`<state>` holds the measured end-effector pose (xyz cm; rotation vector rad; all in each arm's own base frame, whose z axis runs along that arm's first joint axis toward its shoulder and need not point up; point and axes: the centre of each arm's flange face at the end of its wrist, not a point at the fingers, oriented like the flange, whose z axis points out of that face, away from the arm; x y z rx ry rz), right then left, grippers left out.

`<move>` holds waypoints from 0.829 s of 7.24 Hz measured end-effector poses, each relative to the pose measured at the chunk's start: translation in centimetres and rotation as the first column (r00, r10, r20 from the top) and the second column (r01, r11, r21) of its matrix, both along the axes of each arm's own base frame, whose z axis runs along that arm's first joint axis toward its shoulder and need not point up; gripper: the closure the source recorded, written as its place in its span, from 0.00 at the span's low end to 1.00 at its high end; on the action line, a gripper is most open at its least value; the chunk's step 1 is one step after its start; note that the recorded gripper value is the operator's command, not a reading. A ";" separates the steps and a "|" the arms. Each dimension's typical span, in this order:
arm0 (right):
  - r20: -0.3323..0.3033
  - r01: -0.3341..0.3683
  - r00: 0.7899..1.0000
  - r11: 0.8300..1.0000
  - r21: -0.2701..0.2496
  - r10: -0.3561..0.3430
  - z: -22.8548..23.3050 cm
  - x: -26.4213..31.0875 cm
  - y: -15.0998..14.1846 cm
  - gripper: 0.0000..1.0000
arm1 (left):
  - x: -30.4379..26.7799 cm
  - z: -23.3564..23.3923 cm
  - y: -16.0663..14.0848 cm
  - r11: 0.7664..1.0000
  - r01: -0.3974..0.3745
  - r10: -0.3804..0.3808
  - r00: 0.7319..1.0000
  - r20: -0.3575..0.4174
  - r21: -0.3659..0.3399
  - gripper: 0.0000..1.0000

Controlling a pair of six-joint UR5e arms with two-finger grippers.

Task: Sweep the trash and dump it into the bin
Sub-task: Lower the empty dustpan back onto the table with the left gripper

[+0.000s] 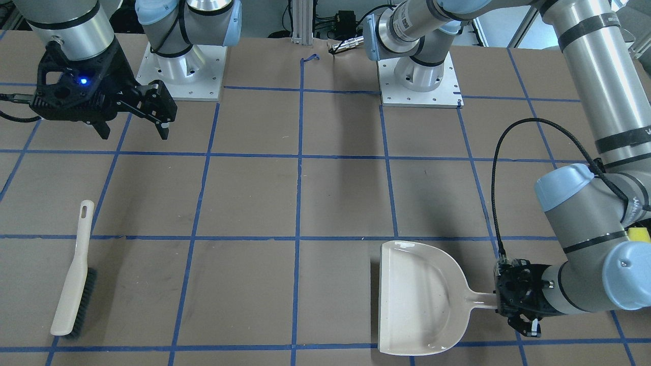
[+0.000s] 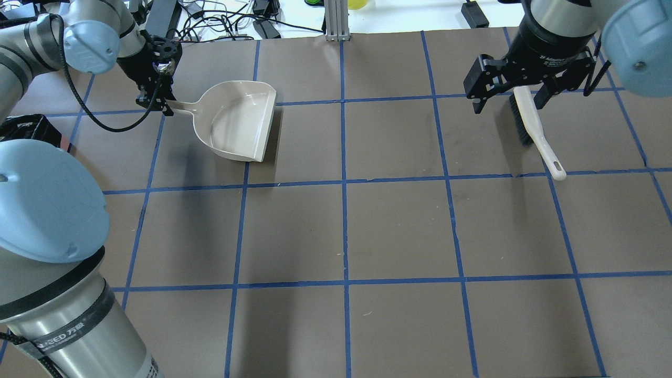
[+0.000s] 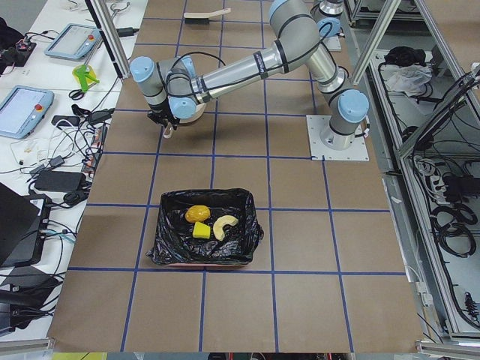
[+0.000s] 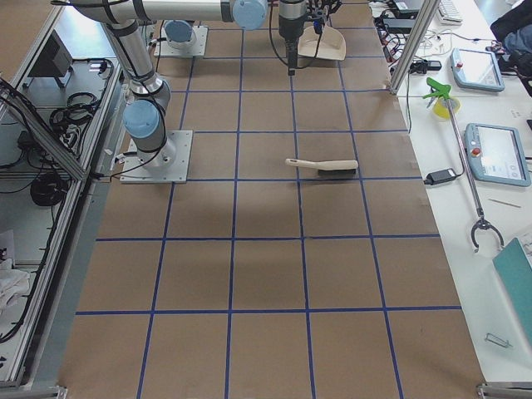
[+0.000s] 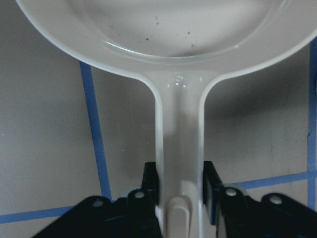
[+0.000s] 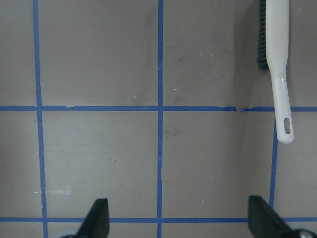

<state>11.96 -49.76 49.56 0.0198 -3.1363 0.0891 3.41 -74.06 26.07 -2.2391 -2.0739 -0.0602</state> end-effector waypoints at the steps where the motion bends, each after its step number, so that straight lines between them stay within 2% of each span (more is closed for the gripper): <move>1: 0.012 0.010 1.000 1.000 -0.001 -0.010 0.0 0.1 0.0 0.00 | -0.8 -0.1 0.0 1.000 -0.004 0.004 1.000 0.001 0.001 0.18; 2: 0.012 0.013 1.000 1.000 -0.001 -0.013 0.0 0.1 0.0 0.00 | -1.5 -0.1 0.1 1.000 -0.006 0.006 1.000 0.003 0.002 0.14; 4: 0.003 0.014 1.000 1.000 0.006 -0.014 -0.1 0.0 0.0 0.00 | -1.6 0.2 0.1 1.000 -0.008 0.008 1.000 0.007 -0.002 0.13; 6: 0.003 0.016 1.000 1.000 0.010 -0.016 -0.1 0.0 0.1 0.00 | -1.4 3.2 0.3 0.999 -0.033 0.034 0.999 0.020 -0.035 0.13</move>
